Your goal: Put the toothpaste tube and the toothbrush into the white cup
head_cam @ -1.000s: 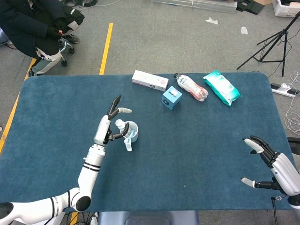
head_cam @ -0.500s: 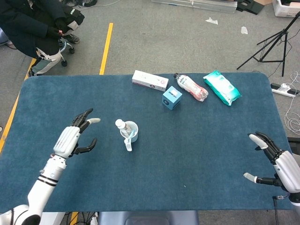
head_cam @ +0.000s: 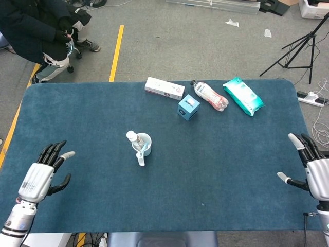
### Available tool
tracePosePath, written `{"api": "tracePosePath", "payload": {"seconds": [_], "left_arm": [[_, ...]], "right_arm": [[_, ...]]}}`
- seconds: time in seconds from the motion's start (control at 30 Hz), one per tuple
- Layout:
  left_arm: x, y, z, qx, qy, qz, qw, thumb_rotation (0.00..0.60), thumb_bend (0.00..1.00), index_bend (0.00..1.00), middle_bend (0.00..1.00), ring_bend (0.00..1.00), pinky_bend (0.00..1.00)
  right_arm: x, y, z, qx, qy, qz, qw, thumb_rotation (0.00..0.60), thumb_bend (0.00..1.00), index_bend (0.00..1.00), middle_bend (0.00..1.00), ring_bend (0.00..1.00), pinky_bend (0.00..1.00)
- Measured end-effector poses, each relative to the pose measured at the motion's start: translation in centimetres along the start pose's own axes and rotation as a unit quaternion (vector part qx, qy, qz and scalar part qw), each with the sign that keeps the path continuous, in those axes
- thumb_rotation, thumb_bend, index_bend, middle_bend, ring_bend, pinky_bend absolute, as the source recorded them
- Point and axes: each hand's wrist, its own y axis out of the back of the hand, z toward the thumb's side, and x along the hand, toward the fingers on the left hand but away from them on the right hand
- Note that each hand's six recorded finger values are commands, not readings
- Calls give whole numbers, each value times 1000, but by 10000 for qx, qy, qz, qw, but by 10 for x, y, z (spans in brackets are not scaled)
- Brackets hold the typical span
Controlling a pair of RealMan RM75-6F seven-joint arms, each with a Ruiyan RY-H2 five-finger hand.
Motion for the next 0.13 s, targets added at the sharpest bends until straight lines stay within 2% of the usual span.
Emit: {"api": "tracePosePath", "payload": {"seconds": [0.13], "left_arm": [[-10, 1, -10, 125, 123, 91, 9998, 600, 420, 199, 0, 0, 0]], "right_arm": [[-5, -6, -6, 55, -307, 154, 9994, 600, 12, 48, 160, 85, 403]]}}
